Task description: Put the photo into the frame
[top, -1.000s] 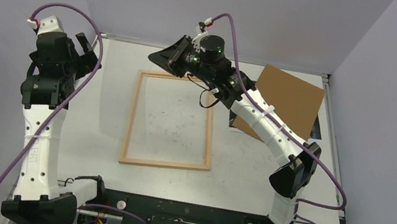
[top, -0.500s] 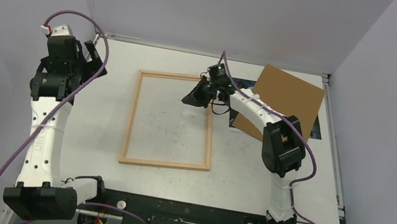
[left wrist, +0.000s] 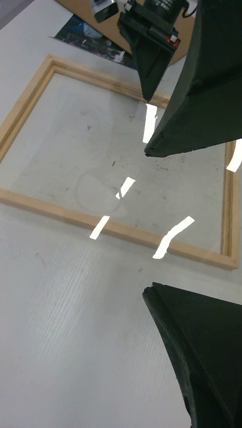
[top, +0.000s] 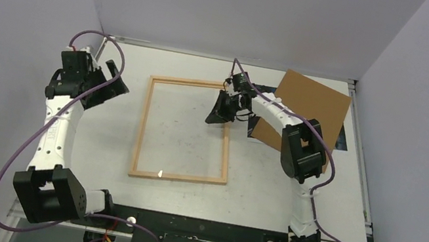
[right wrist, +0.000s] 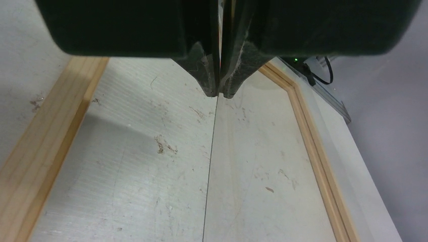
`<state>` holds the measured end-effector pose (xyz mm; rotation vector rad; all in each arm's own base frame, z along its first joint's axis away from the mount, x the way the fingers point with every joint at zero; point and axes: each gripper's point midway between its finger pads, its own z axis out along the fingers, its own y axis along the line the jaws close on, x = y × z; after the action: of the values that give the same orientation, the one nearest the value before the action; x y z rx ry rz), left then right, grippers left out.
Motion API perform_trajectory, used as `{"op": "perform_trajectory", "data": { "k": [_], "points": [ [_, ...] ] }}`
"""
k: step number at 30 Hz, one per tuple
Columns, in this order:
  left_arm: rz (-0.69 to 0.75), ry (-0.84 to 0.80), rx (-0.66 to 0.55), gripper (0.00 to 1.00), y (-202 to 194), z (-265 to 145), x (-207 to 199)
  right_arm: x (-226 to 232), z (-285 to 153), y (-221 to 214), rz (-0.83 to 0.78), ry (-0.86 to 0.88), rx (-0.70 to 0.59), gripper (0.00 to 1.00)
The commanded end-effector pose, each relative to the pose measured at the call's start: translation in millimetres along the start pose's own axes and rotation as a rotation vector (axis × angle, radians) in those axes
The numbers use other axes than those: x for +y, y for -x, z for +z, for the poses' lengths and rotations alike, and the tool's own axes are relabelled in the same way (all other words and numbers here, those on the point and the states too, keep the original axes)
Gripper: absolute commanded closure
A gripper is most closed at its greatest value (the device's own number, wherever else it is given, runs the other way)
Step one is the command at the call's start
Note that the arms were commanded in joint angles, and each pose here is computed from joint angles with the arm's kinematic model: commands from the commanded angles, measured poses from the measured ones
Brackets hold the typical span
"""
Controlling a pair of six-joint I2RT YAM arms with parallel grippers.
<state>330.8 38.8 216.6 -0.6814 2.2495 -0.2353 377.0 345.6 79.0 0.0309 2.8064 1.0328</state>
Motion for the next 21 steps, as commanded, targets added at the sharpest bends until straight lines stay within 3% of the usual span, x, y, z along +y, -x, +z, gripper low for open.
{"op": "perform_trajectory", "data": {
  "k": [1,11,21],
  "points": [
    [0.021,-0.243,0.07,0.03,-12,18,-33,5,-10,2,-0.117,0.049,0.038,1.0],
    [-0.01,-0.24,0.149,0.04,-29,49,-22,31,-34,26,-0.243,0.189,-0.125,1.0],
    [-0.091,-0.238,0.205,0.07,-45,79,-14,46,-45,56,-0.169,0.261,-0.261,1.0]
  ]
}}
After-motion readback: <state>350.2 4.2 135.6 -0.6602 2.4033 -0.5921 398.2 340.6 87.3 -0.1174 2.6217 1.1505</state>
